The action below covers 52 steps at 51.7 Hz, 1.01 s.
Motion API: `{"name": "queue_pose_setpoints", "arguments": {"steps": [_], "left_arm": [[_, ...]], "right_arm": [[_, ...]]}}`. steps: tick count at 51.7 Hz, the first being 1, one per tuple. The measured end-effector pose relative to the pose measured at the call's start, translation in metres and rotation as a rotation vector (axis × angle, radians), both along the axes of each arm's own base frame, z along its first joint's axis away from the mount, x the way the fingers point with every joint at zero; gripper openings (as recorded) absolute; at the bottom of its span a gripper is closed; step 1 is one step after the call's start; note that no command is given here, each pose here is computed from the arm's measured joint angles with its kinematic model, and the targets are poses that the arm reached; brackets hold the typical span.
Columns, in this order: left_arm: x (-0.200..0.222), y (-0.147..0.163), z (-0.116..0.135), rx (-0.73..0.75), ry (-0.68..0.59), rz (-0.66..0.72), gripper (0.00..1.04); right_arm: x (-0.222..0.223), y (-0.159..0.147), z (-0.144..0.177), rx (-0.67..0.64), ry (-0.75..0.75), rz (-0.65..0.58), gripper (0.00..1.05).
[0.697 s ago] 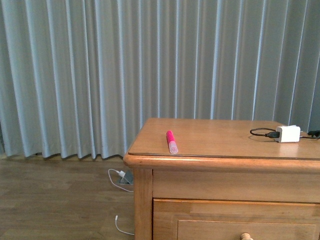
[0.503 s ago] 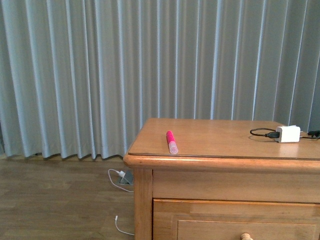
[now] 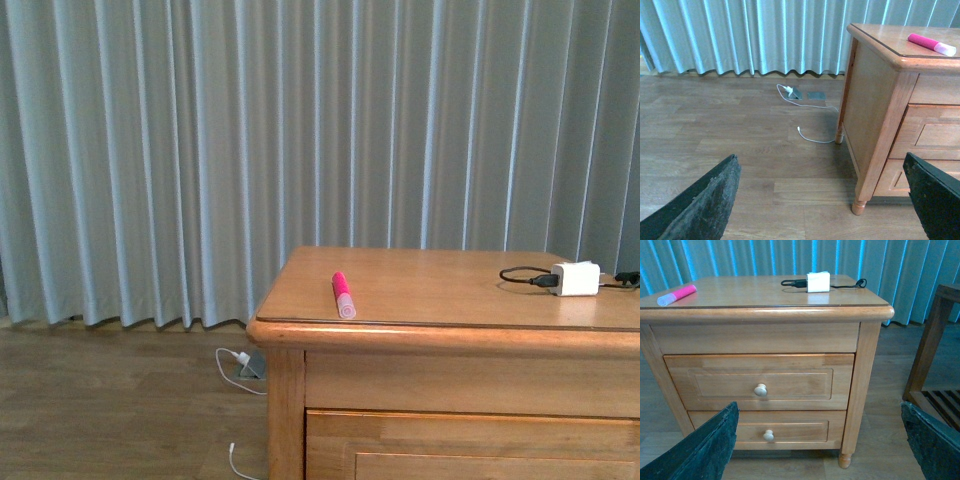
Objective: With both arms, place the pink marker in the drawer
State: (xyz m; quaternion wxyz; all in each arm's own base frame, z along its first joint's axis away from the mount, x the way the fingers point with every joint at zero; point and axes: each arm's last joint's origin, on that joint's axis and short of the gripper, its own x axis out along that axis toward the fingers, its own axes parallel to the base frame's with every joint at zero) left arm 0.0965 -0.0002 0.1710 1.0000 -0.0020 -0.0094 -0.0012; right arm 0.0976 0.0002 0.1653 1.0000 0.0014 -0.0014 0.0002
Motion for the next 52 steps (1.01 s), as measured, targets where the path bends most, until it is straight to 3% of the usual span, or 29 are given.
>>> {"name": "queue_pose_setpoints", "arguments": {"steps": [14,20,28,36,52], "left_arm": [[0.0,0.0,0.0,0.0,0.0,0.0,0.99],[0.0,0.0,0.0,0.0,0.0,0.0,0.99],[0.0,0.0,0.0,0.0,0.0,0.0,0.99],[0.0,0.0,0.0,0.0,0.0,0.0,0.99],[0.0,0.0,0.0,0.0,0.0,0.0,0.99]], "right_arm": [[0.0,0.0,0.0,-0.002,0.005,0.007,0.96],[0.003,0.0,-0.003,-0.011,0.183,0.122,0.96],[0.021,0.003,0.014,-0.024,0.202,0.145,0.96],[0.068,0.008,0.026,-0.003,0.268,0.128,0.96],[0.163,0.045,-0.002,0.018,0.486,0.114,0.96]]}}
